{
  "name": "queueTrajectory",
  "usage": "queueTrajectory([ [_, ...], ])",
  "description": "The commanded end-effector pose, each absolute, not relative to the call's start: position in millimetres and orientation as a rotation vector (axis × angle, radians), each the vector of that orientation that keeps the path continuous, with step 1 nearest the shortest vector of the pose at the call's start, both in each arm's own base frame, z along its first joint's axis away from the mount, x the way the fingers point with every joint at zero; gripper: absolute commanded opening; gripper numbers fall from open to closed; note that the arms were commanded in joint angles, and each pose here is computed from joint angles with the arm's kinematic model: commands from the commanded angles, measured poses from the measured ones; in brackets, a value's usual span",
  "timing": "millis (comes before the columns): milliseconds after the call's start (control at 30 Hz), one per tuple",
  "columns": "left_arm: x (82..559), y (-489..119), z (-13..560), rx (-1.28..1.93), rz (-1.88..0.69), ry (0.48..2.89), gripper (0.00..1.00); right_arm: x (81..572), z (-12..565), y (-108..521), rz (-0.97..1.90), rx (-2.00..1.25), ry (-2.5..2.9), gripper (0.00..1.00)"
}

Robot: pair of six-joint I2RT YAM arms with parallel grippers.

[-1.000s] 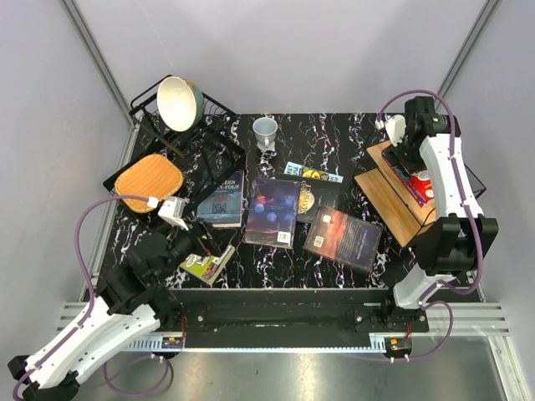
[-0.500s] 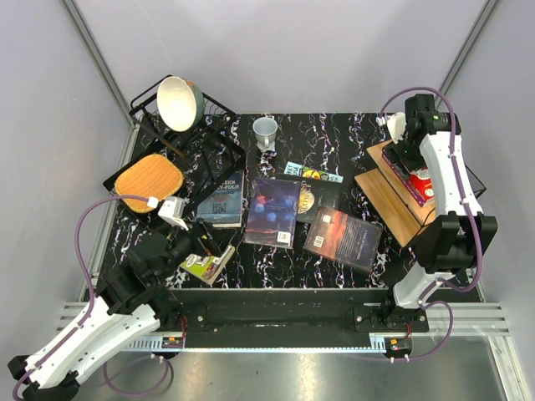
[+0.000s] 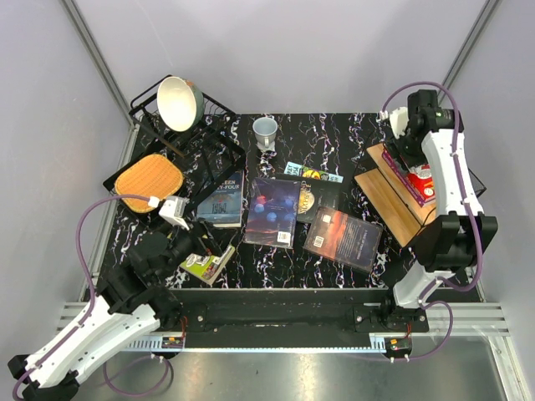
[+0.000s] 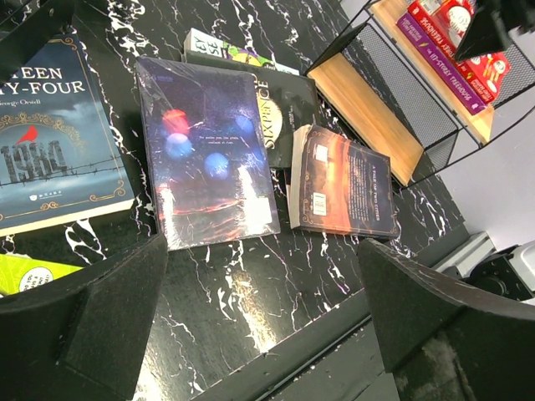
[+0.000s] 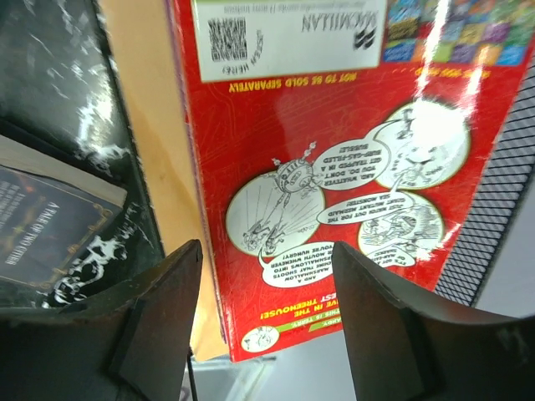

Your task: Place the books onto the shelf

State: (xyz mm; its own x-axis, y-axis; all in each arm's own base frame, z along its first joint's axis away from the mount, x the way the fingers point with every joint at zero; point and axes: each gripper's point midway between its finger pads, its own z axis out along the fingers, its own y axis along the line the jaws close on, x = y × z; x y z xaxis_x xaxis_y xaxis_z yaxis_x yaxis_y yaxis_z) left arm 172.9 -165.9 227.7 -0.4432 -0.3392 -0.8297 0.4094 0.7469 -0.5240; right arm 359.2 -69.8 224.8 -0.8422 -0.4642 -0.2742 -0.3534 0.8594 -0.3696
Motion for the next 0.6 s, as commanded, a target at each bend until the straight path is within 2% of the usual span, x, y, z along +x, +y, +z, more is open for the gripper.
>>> queueTrajectory([
  [0,177,-175,239,0.069,-0.882,1.822,0.99,365,270,-44,-0.257,-0.560,2.537,0.70],
  [267,191,-201,223,0.101,-0.887,1.923,0.99,338,300,63,0.446,-0.689,2.227,0.80],
  [300,193,-204,222,0.101,-0.890,1.932,0.99,331,284,74,0.545,-0.682,2.233,0.80],
  [367,202,-212,217,0.106,-0.900,1.963,0.99,323,304,108,0.779,-0.696,2.054,0.80],
  [400,205,-214,215,0.104,-0.903,1.972,0.99,315,285,118,0.899,-0.666,2.061,0.80],
  [433,209,-216,213,0.101,-0.915,1.989,0.99,301,296,136,1.097,-0.613,2.005,0.80],
  [467,216,-219,206,0.098,-0.910,2.014,0.99,312,302,144,1.128,-0.637,1.898,0.80],
  [500,219,-221,205,0.098,-0.915,2.022,0.99,306,276,150,1.231,-0.578,1.929,0.79],
  [533,224,-220,202,0.087,-0.919,2.035,0.99,300,275,160,1.372,-0.473,1.958,0.79],
  [567,230,-222,193,0.078,-0.908,2.067,0.99,308,274,169,1.368,-0.518,1.887,0.79],
])
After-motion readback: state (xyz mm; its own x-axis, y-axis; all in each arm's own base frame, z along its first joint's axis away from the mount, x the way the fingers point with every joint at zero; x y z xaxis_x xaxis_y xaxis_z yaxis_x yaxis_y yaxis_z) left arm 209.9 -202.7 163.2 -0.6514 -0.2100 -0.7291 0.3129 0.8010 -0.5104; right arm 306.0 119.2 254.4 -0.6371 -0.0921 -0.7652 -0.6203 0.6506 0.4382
